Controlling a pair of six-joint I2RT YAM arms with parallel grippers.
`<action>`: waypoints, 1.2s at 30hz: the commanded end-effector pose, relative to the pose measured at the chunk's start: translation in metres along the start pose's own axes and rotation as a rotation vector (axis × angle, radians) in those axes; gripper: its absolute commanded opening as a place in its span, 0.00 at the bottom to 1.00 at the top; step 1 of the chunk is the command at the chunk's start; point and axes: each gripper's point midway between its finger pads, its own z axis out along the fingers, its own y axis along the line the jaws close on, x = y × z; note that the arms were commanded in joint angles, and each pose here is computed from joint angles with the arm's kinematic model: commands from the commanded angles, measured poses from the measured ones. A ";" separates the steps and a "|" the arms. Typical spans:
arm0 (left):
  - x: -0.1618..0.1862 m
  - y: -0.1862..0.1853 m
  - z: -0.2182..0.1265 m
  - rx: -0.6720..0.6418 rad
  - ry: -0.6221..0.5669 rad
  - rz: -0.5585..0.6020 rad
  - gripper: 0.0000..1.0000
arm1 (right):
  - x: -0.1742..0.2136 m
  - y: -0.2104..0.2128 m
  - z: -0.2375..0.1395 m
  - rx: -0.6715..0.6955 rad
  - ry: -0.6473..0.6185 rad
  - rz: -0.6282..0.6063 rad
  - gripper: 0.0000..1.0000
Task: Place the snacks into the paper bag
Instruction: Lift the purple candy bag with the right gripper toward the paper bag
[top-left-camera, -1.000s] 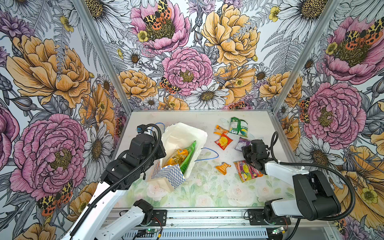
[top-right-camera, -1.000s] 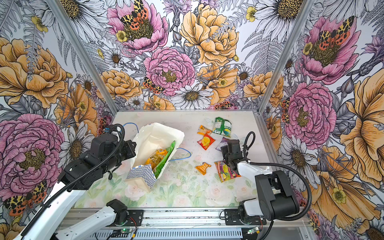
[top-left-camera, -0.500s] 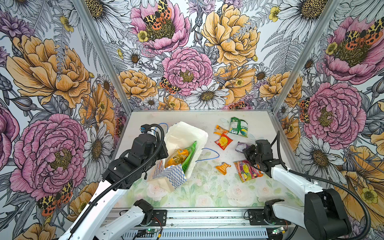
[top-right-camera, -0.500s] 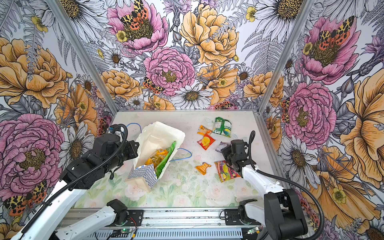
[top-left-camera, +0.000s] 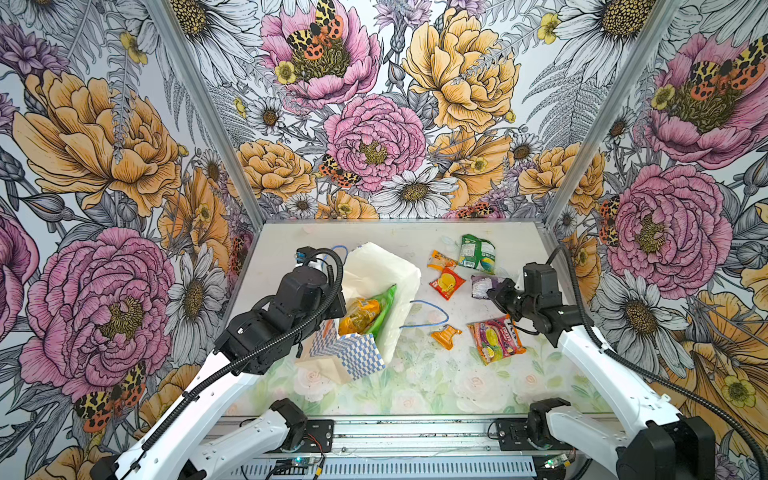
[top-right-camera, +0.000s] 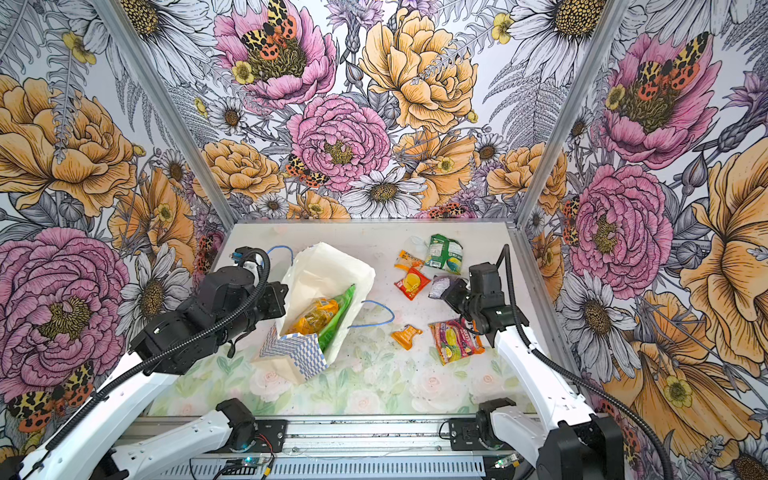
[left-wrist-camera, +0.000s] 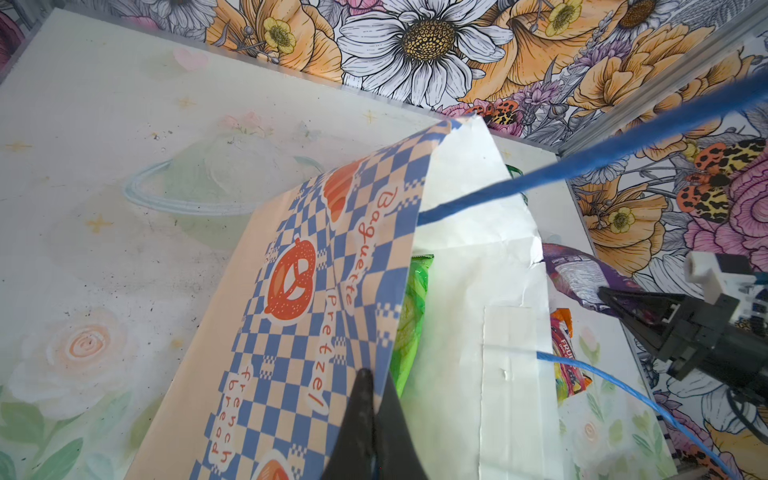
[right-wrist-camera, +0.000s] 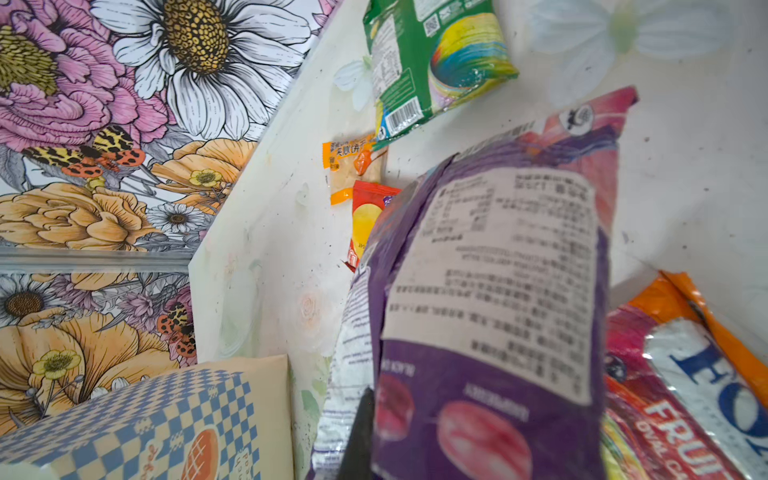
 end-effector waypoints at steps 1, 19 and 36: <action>-0.015 -0.006 -0.009 0.014 -0.061 0.006 0.00 | -0.009 0.032 -0.024 -0.060 -0.007 -0.131 0.00; -0.008 -0.011 -0.013 0.035 -0.059 0.037 0.00 | 0.017 0.170 -0.081 -0.306 0.062 -0.508 0.00; -0.006 -0.012 -0.009 0.028 -0.049 0.042 0.00 | 0.153 0.240 -0.113 -0.496 0.272 -0.820 0.00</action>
